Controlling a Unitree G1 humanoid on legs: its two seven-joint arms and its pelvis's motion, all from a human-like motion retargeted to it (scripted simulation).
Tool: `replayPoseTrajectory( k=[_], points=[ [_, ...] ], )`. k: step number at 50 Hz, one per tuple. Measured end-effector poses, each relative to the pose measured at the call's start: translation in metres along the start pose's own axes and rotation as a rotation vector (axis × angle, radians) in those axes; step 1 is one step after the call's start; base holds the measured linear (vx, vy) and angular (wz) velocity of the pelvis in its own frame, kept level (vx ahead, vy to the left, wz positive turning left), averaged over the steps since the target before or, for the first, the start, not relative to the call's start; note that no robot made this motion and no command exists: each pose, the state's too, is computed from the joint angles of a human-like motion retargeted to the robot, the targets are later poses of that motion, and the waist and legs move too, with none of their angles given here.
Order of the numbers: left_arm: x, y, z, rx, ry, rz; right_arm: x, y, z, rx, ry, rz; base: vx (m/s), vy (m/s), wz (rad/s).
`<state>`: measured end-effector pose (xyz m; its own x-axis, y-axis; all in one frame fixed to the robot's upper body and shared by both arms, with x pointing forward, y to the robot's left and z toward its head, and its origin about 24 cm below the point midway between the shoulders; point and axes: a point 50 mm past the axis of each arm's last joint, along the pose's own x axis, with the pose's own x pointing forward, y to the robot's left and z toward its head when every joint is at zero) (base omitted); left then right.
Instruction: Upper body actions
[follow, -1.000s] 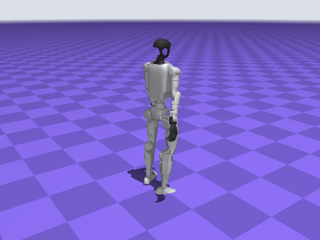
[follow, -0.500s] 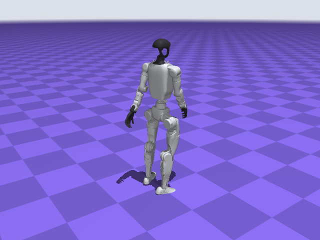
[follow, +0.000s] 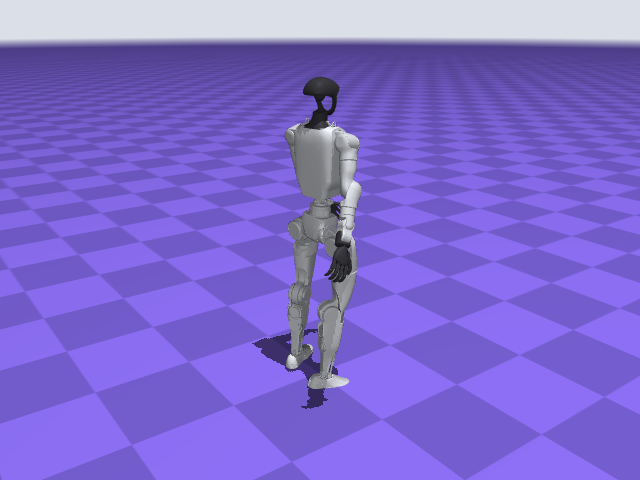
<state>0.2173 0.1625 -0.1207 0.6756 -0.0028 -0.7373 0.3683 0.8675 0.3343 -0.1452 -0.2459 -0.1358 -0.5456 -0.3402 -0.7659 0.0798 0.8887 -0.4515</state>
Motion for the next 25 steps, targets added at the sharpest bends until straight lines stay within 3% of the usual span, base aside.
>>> replayPoseTrajectory(
  k=[6,12,19,25],
  points=[
    [-0.053,-0.037,-0.134,-0.133,0.527,-0.165,-0.037,0.058,0.082,-0.182,-0.338,0.298,0.0,0.0,-0.03],
    [-0.194,-0.087,-0.253,-0.413,1.239,-0.219,-0.138,0.131,0.183,-0.516,-0.863,0.533,-0.02,0.0,-0.47],
    [-0.301,-0.131,-0.287,-0.573,1.473,-0.297,-0.251,0.171,0.226,-0.9,-1.409,0.551,-0.01,0.01,-0.29],
    [-0.3,-0.139,-0.283,-0.662,1.536,-0.188,-0.263,0.166,0.228,-0.976,-1.6,0.393,0.0,-0.02,0.11]
  ],
)
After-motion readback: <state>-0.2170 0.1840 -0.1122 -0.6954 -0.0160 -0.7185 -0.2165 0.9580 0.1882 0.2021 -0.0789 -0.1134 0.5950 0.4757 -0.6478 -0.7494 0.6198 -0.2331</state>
